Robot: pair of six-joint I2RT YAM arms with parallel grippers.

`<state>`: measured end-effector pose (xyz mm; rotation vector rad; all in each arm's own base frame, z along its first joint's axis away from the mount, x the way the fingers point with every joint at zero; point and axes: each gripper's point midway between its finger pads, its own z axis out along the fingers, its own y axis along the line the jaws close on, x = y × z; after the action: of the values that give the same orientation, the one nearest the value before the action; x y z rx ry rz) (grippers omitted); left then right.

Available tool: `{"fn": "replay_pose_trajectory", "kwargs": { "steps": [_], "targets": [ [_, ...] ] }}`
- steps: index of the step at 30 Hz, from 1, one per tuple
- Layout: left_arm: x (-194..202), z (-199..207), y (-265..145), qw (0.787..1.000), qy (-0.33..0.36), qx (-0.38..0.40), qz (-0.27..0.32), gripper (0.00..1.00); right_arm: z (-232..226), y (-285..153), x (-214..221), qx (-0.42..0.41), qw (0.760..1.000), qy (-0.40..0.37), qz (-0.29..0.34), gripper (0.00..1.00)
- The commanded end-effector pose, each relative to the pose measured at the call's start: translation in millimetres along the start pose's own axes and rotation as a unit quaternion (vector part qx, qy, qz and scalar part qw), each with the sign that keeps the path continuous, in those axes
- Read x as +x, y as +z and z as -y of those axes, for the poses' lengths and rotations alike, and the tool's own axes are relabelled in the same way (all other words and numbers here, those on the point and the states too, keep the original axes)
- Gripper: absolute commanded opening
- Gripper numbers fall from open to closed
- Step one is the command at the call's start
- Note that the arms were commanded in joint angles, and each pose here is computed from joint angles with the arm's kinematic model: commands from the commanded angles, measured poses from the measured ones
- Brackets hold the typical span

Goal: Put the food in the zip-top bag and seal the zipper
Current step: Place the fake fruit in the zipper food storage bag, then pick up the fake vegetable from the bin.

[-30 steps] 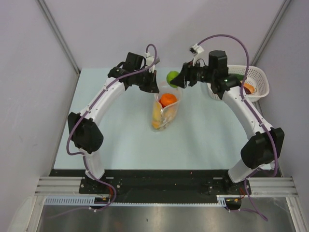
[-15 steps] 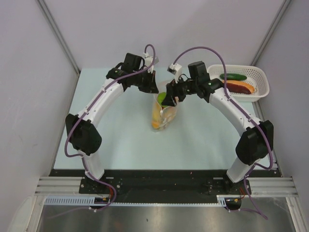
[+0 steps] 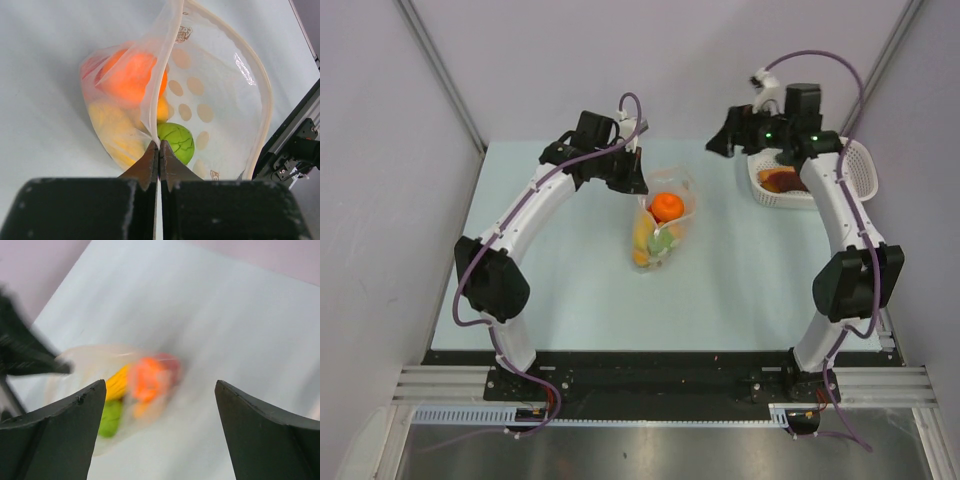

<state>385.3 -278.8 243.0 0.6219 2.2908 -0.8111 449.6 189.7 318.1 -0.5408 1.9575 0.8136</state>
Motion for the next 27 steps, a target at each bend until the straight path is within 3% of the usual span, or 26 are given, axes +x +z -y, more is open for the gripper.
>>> {"fn": "replay_pose_trajectory", "kwargs": {
  "steps": [1, 2, 5, 7, 8, 9, 11, 12, 16, 20, 27],
  "targets": [
    [-20.1, 15.5, -21.8, 0.998, 0.031, 0.011, 0.044, 0.00, 132.1, -42.7, -34.5, 0.142, 0.978, 0.120, 0.096, 0.92],
    [-18.5, 14.4, -20.1, 0.999, 0.030, 0.010, 0.042, 0.00, 159.9, -42.9, -27.4, 0.159, 0.972, 0.140, 0.098, 0.91],
    [-16.0, 11.0, -18.0, 0.999, 0.028, 0.009, 0.037, 0.00, 229.5, -61.9, -25.8, 0.215, 0.965, 0.105, 0.112, 0.89],
    [-15.2, 8.5, -16.4, 0.999, 0.025, 0.010, 0.034, 0.00, 265.4, -75.8, -33.6, 0.257, 0.960, 0.031, 0.110, 0.87],
    [-14.8, 5.4, -15.8, 0.999, 0.024, 0.007, 0.032, 0.00, 298.1, -76.8, -17.0, 0.289, 0.953, 0.016, 0.090, 0.86],
    [-13.6, 3.4, -15.5, 0.999, 0.022, 0.005, 0.029, 0.00, 316.3, -78.3, -10.3, 0.299, 0.950, -0.058, 0.060, 0.86],
    [-12.7, -1.9, -14.8, 1.000, 0.017, 0.002, 0.026, 0.00, 343.3, -72.5, 9.0, 0.311, 0.944, -0.106, 0.014, 0.74],
    [-12.4, -3.1, -14.2, 1.000, 0.016, 0.001, 0.025, 0.00, 353.3, -73.3, 11.5, 0.324, 0.938, -0.125, 0.005, 0.67],
    [-10.7, -10.0, -11.5, 1.000, 0.005, -0.003, 0.020, 0.00, 376.6, -59.1, 26.4, 0.325, 0.914, -0.237, -0.045, 0.74],
    [-10.4, -15.4, -9.6, 1.000, -0.002, -0.006, 0.017, 0.00, 386.6, -38.1, 44.4, 0.326, 0.892, -0.301, -0.092, 0.78],
    [-9.7, -19.6, -8.2, 1.000, -0.006, -0.009, 0.013, 0.00, 403.7, -9.0, 72.3, 0.339, 0.874, -0.324, -0.130, 0.76]
  ]
}}
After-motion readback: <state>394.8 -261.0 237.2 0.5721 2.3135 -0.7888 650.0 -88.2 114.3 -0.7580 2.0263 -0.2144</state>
